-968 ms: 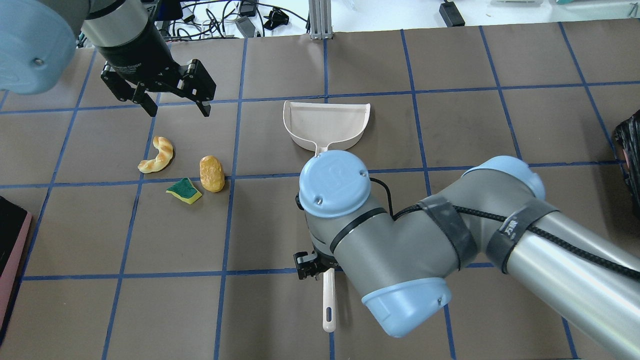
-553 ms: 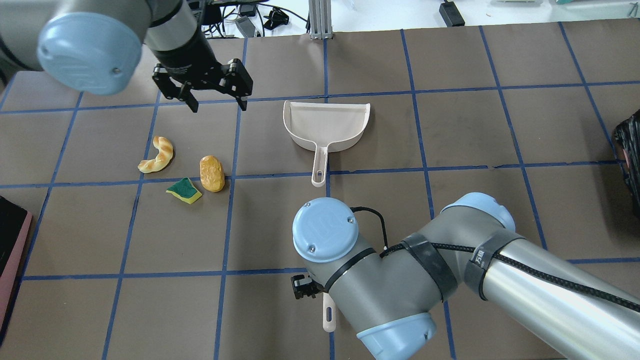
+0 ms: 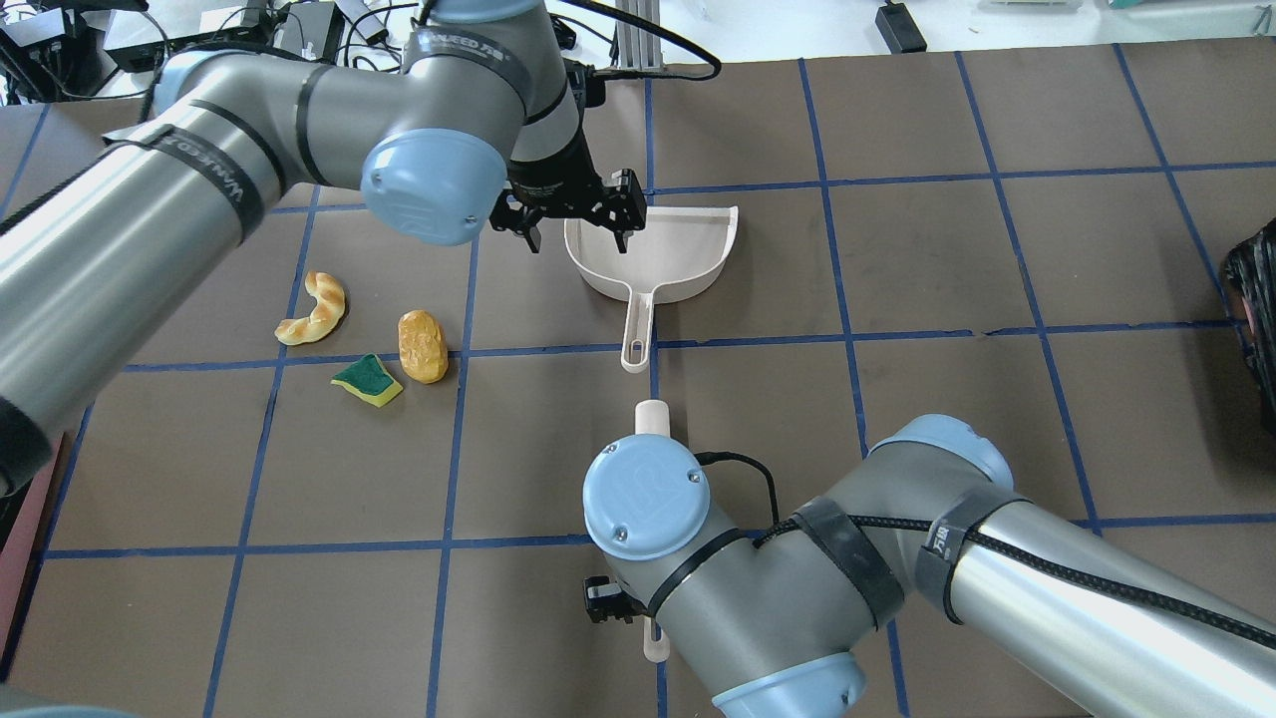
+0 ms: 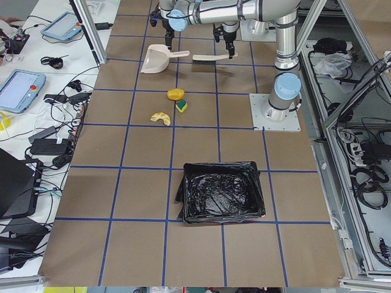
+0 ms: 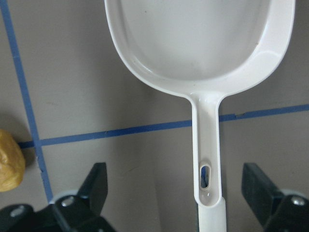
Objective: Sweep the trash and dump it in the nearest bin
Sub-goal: 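Reach the left gripper to the white dustpan handle and grasp it, then carry the dustpan beside the items with the left gripper while the right brings the brush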
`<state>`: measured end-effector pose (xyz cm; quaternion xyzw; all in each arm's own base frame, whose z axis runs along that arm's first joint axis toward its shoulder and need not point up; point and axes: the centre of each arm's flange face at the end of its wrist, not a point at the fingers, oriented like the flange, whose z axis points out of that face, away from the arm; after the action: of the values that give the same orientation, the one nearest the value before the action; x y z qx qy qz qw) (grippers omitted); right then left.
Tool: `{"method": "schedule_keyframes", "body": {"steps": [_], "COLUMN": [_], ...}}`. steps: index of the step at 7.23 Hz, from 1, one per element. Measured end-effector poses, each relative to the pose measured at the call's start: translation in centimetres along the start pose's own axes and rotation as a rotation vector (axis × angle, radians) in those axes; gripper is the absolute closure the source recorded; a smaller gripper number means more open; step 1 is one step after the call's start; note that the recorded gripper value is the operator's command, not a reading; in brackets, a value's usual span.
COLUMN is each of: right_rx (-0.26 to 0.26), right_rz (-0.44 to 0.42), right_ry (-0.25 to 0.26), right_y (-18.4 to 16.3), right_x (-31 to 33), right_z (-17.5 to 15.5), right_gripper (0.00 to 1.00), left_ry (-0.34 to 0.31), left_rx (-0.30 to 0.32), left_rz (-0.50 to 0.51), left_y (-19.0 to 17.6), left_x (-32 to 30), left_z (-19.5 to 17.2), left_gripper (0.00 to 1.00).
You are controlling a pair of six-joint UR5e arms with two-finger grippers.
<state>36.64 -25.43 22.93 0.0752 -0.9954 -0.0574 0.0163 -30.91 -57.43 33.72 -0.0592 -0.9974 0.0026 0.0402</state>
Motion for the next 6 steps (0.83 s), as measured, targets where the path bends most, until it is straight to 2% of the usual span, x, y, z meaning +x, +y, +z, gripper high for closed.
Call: {"method": "schedule_keyframes", "body": {"steps": [1,3,4,6], "right_rx": [-0.006,-0.006,-0.005,-0.006], "right_rz": [0.010,0.020,0.025,0.038], "right_ry": [0.002,0.010,0.011,0.008], "right_y": [0.1,0.6,0.7,0.8], "right_x": [-0.3,-0.9,-1.1,-1.2], "right_z": [0.3,0.4,0.4,0.4], "right_gripper": [0.15,0.29,0.40,0.63], "left_ry": [-0.004,-0.012,-0.012,-0.010], "left_rx": [-0.021,-0.052,-0.059,-0.074], "left_rz": [0.022,0.061,0.070,0.079], "left_y": [0.1,1.6,2.4,3.1], "left_x": [1.6,3.9,4.4,4.8], "left_z": [2.5,7.7,9.3,10.3], "left_gripper": [0.00,0.02,0.18,0.76]}}
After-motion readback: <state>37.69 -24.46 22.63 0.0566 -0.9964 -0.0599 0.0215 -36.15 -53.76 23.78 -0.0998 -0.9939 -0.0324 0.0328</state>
